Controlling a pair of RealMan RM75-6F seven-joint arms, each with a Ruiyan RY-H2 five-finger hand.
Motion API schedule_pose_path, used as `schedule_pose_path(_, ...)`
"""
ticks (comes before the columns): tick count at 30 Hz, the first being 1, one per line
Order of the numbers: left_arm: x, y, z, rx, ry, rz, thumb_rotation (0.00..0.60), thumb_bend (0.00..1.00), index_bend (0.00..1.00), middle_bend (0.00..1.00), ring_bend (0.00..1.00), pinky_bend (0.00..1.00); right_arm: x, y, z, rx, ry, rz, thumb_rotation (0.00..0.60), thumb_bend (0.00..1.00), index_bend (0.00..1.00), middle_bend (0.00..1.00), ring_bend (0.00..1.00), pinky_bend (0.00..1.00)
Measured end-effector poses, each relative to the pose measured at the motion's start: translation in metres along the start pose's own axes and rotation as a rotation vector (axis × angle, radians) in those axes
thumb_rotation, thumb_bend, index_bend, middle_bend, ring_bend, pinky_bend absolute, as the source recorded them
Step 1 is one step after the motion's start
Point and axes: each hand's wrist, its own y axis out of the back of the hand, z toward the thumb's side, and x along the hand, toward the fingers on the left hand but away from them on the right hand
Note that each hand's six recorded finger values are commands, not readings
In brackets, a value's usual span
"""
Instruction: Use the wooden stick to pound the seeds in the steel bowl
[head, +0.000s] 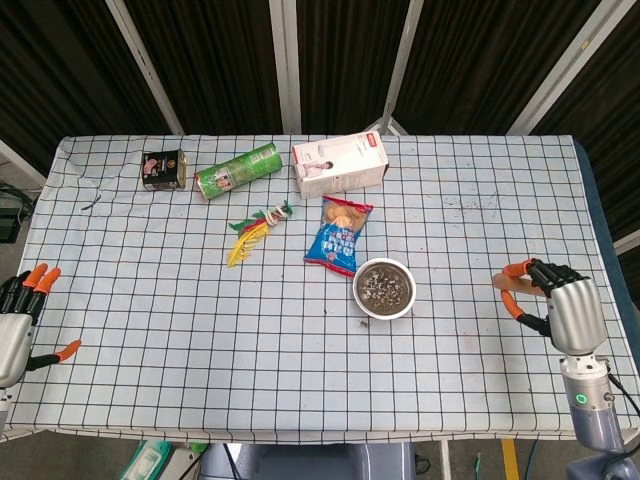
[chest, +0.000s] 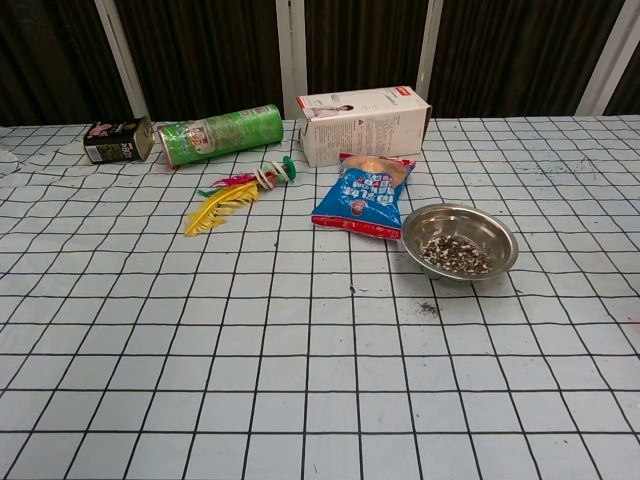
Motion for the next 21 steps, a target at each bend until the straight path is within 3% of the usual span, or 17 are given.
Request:
schedule_pose_path(10, -0.001, 0.000, -0.001, -0.003, -0.002, 0.000, 0.600, 0.20, 0.02, 0.00, 0.00, 0.00, 0.016, -0.024, -0.001, 0.226, 0.010, 0.172, 0.600, 0.87, 0.77, 0.67, 0.61, 0.66)
schedule_pose_path(13, -0.001, 0.000, -0.001, -0.003, -0.002, 0.000, 0.600, 0.20, 0.02, 0.00, 0.00, 0.00, 0.020, -0.032, 0.002, 0.254, 0.006, 0.224, 0.600, 0.87, 0.77, 0.67, 0.61, 0.66)
schedule_pose_path(16, 0.000, 0.000, 0.000, -0.003, -0.002, -0.001, 0.600, 0.20, 0.02, 0.00, 0.00, 0.00, 0.021, -0.030, 0.005, 0.260, 0.008, 0.227, 0.600, 0.87, 0.77, 0.66, 0.61, 0.66)
schedule_pose_path(19, -0.001, 0.000, -0.001, -0.004, -0.002, -0.001, 0.600, 0.20, 0.02, 0.00, 0.00, 0.00, 0.022, -0.028, 0.008, 0.256, 0.012, 0.224, 0.600, 0.87, 0.66, 0.62, 0.54, 0.63)
schedule_pose_path(21, -0.001, 0.000, -0.001, -0.004, -0.002, -0.001, 0.600, 0.20, 0.02, 0.00, 0.00, 0.00, 0.024, -0.026, 0.010, 0.248, 0.014, 0.228, 0.600, 0.87, 0.50, 0.52, 0.44, 0.55)
